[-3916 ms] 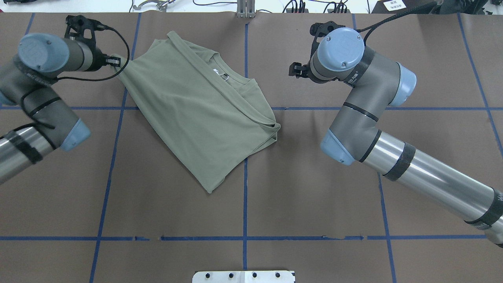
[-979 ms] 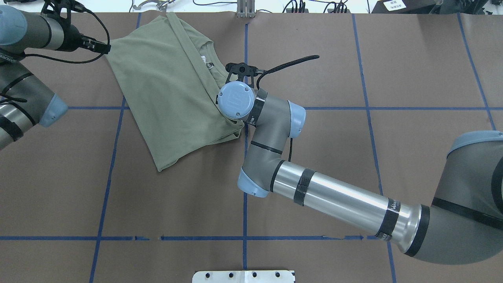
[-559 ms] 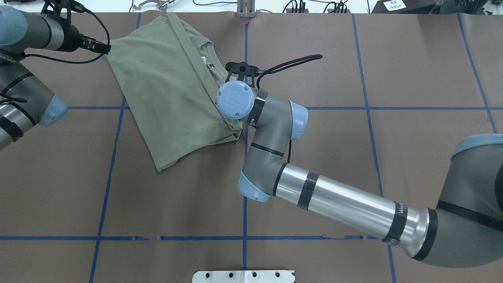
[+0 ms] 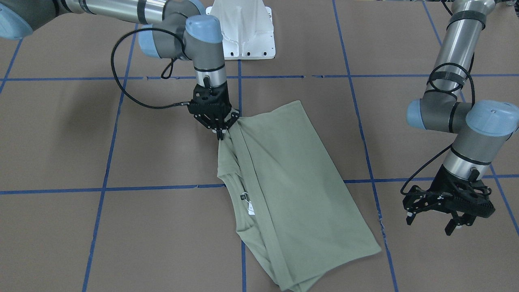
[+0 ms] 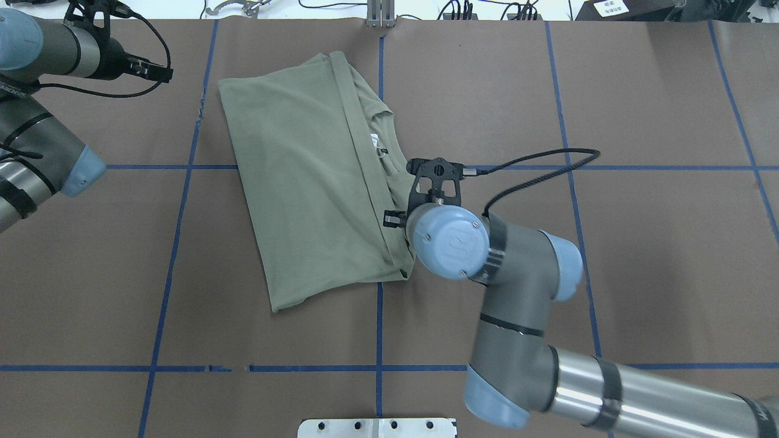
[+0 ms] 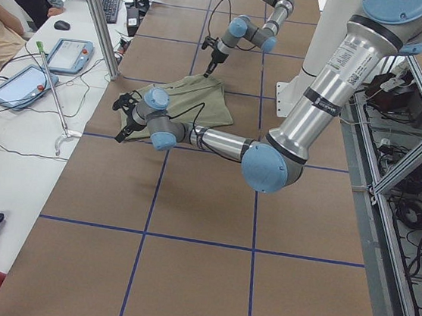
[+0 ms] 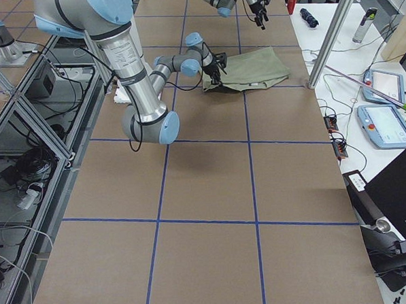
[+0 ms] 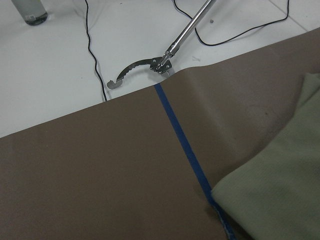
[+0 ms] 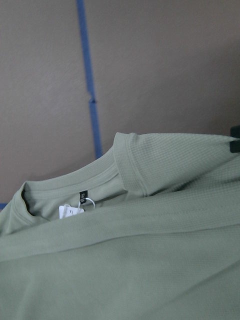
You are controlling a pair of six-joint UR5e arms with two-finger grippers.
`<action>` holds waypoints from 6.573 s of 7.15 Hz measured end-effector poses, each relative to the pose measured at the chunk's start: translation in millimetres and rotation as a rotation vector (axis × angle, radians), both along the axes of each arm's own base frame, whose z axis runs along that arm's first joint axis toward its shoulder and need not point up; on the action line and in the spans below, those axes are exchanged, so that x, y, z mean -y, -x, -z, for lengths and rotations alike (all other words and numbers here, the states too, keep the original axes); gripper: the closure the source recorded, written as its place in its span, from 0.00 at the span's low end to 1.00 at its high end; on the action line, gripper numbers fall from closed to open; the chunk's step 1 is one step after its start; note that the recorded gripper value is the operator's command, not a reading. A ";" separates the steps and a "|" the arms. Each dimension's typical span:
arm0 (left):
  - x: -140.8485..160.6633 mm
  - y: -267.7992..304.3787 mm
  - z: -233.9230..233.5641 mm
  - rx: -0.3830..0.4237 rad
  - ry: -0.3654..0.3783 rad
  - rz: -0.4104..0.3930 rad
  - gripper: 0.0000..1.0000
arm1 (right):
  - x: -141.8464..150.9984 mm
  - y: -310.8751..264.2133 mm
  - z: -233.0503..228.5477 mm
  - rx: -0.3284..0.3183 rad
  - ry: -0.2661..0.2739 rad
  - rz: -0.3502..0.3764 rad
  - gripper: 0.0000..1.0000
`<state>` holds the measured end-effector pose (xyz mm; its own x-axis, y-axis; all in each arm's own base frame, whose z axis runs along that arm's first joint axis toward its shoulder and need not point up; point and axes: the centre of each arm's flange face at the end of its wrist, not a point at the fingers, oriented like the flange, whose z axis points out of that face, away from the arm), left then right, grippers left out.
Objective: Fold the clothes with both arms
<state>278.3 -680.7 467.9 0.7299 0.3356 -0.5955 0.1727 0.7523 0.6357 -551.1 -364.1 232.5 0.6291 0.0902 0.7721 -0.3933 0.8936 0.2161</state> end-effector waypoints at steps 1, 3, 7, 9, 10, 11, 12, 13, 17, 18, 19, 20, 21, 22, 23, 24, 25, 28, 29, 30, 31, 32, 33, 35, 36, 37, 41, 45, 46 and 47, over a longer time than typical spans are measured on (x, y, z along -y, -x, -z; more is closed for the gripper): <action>-0.3 -0.8 0.4 -0.001 0.000 -0.001 0.00 | -47.6 -19.8 -11.4 0.011 0.003 0.001 1.00; -1.0 -2.5 1.8 -0.002 -0.002 -0.003 0.00 | -109.0 -26.6 -31.4 0.008 -0.001 -0.007 1.00; -1.5 -3.9 4.2 -0.004 -0.006 -0.005 0.00 | -151.3 -17.8 -35.9 0.014 -0.022 -0.011 0.00; -1.6 -3.7 5.3 -0.005 -0.008 -0.005 0.00 | -146.1 -10.4 -29.3 -0.034 -0.061 0.018 0.00; -1.7 -3.8 5.6 -0.005 -0.008 -0.005 0.00 | -128.4 -6.6 -19.1 -0.067 -0.072 0.058 0.00; -1.7 -3.8 5.6 -0.006 -0.008 -0.005 0.00 | -106.9 -0.2 -10.8 -0.101 -0.065 0.101 0.00; -1.6 -3.8 5.1 -0.005 -0.007 -0.005 0.00 | -93.8 7.9 -4.3 -0.129 -0.064 0.156 0.00; -1.8 -4.6 4.2 -0.004 -0.006 -0.006 0.00 | -90.9 12.8 -1.9 -0.156 -0.076 0.237 0.00; -4.8 -11.7 0.7 -0.002 0.000 -0.016 0.00 | -101.5 13.9 -3.9 -0.258 -0.155 0.504 0.54; -6.0 -14.1 0.0 -0.001 0.001 -0.020 0.00 | -104.6 14.9 -4.7 -0.270 -0.160 0.524 0.57; -6.6 -14.9 -0.6 -0.001 0.002 -0.021 0.00 | -108.4 16.5 -4.6 -0.273 -0.163 0.536 0.56; -6.7 -15.1 -1.0 -0.001 0.003 -0.021 0.00 | -114.1 19.1 -4.2 -0.274 -0.165 0.547 0.55; -6.9 -15.4 -1.4 0.000 0.003 -0.022 0.00 | -120.0 22.0 -4.1 -0.273 -0.167 0.558 0.55; -6.9 -15.4 -1.7 0.000 0.004 -0.022 0.00 | -123.9 23.9 -4.9 -0.274 -0.168 0.565 0.55; -6.9 -15.4 -1.8 0.000 0.004 -0.022 0.00 | -125.9 24.8 -6.9 -0.277 -0.167 0.569 0.56; -6.9 -15.5 -2.0 0.000 0.004 -0.022 0.00 | -126.9 25.1 -9.0 -0.280 -0.165 0.571 0.81; -6.9 -15.5 -2.0 0.000 0.004 -0.022 0.00 | -127.0 25.2 -9.9 -0.282 -0.165 0.571 1.00; -7.0 -15.8 -1.8 0.000 0.004 -0.022 0.00 | -125.6 24.3 -10.4 -0.286 -0.168 0.562 1.00; -7.7 -17.3 -1.8 0.000 0.004 -0.025 0.00 | -122.5 20.6 -9.9 -0.285 -0.169 0.555 1.00; -8.6 -19.4 -1.5 -0.001 0.005 -0.027 0.00 | -119.6 11.3 -9.5 -0.279 -0.168 0.544 1.00; -9.3 -20.7 -1.3 -0.004 0.008 -0.026 0.00 | -119.0 -2.7 -15.9 -0.276 -0.157 0.526 1.00; -9.5 -21.2 -1.3 -0.007 0.011 -0.025 0.00 | -122.0 -12.8 -30.1 -0.277 -0.120 0.485 1.00; -9.6 -21.5 -1.2 -0.007 0.012 -0.025 0.00 | -129.1 -15.6 -42.4 -0.267 -0.060 0.414 1.00; -10.4 -23.2 -1.2 -0.008 0.012 -0.027 0.00 | -155.2 -7.3 -49.7 -0.221 0.040 0.279 0.24; -11.1 -24.6 -0.9 -0.008 0.012 -0.029 0.00 | -167.5 -2.0 -49.2 -0.204 0.055 0.236 0.00; -11.5 -25.6 -0.7 -0.009 0.011 -0.030 0.00 | -177.2 2.3 -47.3 -0.192 0.050 0.199 0.00; -13.0 -28.5 0.1 -0.010 0.011 -0.034 0.00 | -102.1 -7.7 -2.2 -0.183 -0.047 0.188 0.00; -15.4 -34.2 2.0 -0.014 0.011 -0.040 0.00 | 35.3 26.9 26.5 -0.246 -0.052 0.280 0.00; -16.1 -35.5 1.9 -0.019 0.017 -0.038 0.00 | 43.9 33.2 8.5 -0.270 -0.059 0.304 0.00; -17.0 -37.4 1.8 -0.023 0.023 -0.037 0.00 | 47.0 35.7 -10.0 -0.297 -0.061 0.324 0.00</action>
<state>315.6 -663.7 466.1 0.7032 0.3485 -0.6197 0.1588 0.7726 0.6147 -586.8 -411.1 242.5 0.8131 -0.1878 0.5510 -0.0082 0.9428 0.3334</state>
